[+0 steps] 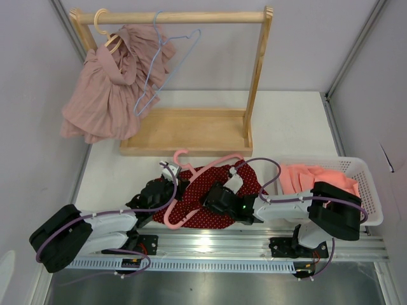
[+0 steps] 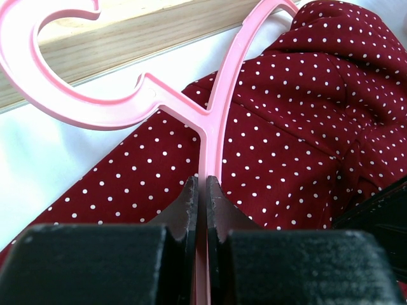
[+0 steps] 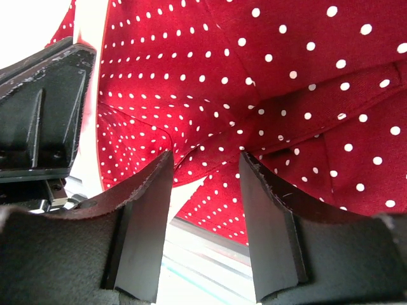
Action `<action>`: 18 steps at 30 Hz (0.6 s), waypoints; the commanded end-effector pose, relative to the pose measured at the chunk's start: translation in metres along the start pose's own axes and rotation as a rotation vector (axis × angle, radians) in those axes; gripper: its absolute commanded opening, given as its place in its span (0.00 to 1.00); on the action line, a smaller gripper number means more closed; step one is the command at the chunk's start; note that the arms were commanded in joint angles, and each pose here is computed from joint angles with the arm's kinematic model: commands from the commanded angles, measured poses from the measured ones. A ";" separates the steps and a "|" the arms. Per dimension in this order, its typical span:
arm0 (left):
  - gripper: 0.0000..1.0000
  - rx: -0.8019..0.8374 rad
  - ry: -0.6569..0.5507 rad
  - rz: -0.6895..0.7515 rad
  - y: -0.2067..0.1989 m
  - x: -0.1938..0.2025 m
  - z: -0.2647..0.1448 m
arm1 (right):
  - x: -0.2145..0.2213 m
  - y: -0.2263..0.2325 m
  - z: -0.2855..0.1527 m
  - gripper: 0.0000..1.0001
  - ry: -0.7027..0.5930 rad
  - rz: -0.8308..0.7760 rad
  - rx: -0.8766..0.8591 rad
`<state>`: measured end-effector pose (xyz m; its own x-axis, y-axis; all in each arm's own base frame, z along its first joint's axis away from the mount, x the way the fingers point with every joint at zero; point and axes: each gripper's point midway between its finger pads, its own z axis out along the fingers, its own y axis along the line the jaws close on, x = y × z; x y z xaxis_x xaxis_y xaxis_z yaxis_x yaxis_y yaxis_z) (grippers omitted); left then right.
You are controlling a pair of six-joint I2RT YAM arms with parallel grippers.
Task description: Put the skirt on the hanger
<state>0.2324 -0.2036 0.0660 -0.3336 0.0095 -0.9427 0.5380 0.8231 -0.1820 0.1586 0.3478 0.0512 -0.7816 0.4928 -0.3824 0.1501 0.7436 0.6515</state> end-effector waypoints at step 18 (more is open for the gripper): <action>0.00 -0.012 -0.046 0.027 0.000 -0.018 0.006 | -0.009 -0.004 0.010 0.44 -0.053 0.002 0.027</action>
<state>0.2324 -0.2036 0.0654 -0.3349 0.0108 -0.9422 0.5377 0.8233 -0.1817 0.1605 0.3463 0.0437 -0.7808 0.4909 -0.3865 0.1578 0.7534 0.6384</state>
